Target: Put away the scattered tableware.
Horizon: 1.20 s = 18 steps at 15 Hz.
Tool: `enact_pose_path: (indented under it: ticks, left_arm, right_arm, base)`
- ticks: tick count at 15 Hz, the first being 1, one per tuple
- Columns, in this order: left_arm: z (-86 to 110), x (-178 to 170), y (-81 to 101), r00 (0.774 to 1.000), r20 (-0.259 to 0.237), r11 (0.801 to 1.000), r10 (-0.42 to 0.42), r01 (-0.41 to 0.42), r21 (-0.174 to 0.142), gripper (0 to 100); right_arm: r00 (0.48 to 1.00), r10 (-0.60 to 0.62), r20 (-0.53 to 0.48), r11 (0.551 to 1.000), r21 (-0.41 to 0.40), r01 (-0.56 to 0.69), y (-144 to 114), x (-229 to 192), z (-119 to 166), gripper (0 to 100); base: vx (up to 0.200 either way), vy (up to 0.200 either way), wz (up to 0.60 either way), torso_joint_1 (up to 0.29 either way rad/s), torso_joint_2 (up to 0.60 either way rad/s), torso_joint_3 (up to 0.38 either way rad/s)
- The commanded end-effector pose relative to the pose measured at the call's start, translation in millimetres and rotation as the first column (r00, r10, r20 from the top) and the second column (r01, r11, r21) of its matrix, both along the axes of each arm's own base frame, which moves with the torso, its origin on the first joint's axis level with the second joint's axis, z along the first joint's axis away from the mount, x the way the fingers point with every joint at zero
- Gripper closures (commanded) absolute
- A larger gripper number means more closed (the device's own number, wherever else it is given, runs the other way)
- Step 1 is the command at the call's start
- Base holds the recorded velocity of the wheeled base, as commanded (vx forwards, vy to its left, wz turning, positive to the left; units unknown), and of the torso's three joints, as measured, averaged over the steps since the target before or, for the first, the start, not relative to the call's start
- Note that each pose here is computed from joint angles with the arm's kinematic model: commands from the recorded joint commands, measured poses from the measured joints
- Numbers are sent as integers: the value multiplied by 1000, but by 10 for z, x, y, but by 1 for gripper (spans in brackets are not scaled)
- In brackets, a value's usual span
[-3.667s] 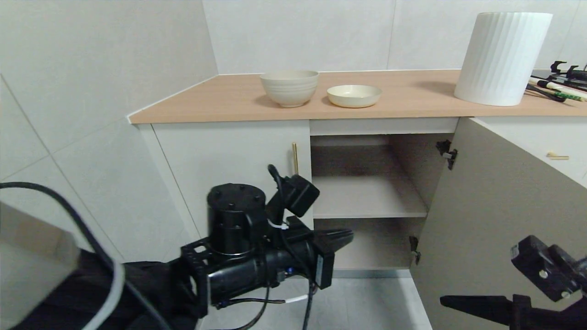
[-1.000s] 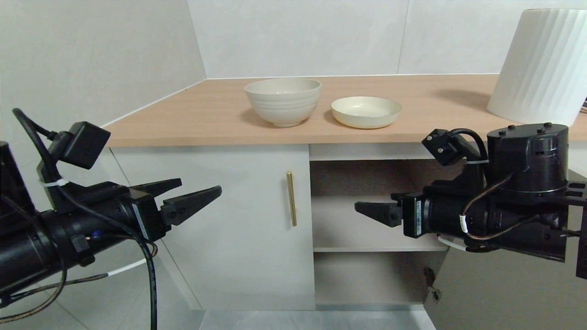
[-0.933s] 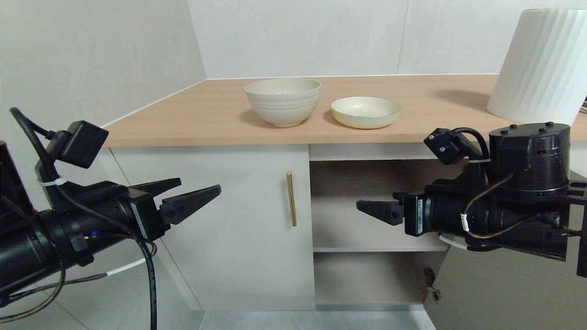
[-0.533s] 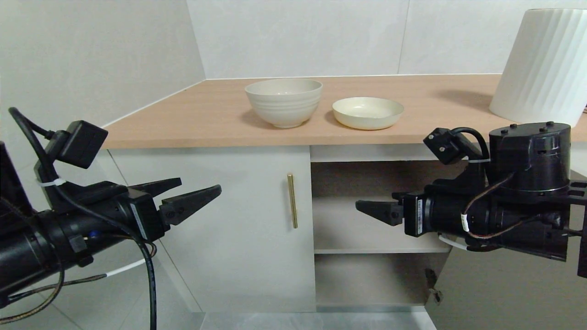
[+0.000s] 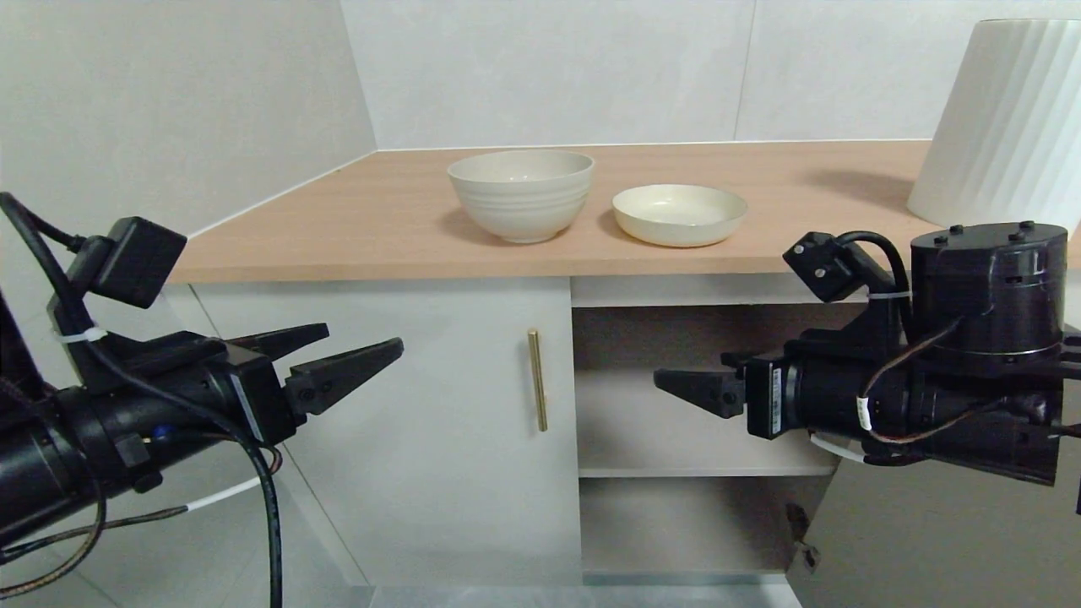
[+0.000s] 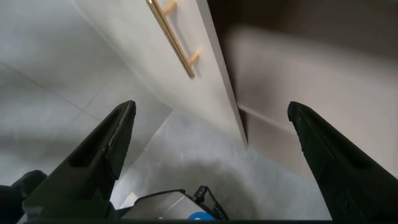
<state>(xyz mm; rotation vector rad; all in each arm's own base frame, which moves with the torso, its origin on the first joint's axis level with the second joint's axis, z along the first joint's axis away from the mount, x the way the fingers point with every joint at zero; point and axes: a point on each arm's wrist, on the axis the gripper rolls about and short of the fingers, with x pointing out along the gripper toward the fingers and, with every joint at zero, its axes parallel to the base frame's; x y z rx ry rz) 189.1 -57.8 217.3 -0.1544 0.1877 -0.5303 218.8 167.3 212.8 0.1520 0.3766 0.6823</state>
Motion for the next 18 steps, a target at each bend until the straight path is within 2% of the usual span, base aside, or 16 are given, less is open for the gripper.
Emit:
enact_pose_path:
  ticks: [1, 3, 4, 6, 10, 13, 16, 18]
  left_arm:
    - [16, -16, 5, 1000, 8, 1000, 1, -1, -2, 0]
    - [58, -72, 22, 1000, 27, 1000, 9, -9, -8, 0]
    - [98, -133, 38, 999, 43, 1000, 9, -8, -13, 0]
    - [149, -234, 63, 999, 45, 1000, 6, -5, -12, 0]
    - [269, -373, 86, 1000, 6, 1000, -10, 10, -2, 0]
    - [417, -441, 100, 998, -55, 1000, -12, 13, 13, 0]
    - [456, -294, 38, 994, -104, 999, -30, 32, 18, 0]
    - [391, -197, 12, 989, -148, 1000, -25, 28, 15, 0]
  right_arm:
    - [1000, 0, 11, 1000, 8, 0, -19, -24, 37, 0]
    - [1000, 18, 6, 1000, 10, -18, -92, -147, 115, 0]
    - [998, 63, -14, 998, 6, -63, -116, -236, 142, 0]
    - [987, 158, -12, 987, 34, -158, -183, -361, 186, 0]
    - [982, 186, 18, 982, 31, -186, -183, -417, 228, 0]
    - [981, 191, 33, 982, 7, -191, -171, -402, 216, 0]
    - [982, 186, 19, 983, -3, -186, -143, -358, 172, 0]
    - [984, 176, 14, 984, -9, -176, -133, -343, 154, 0]
  base:
    - [200, 0, 0, 2, 7, 2]
    - [100, 0, 0, 4, -1, -1]
    - [0, 0, 0, 0, 0, 0]
    - [0, 0, 0, 0, 0, 0]
    - [0, 0, 0, 0, 0, 0]
    - [0, 0, 0, 0, 0, 0]
    - [0, 0, 0, 58, -242, -199]
    - [0, 0, 0, 112, -271, -295]
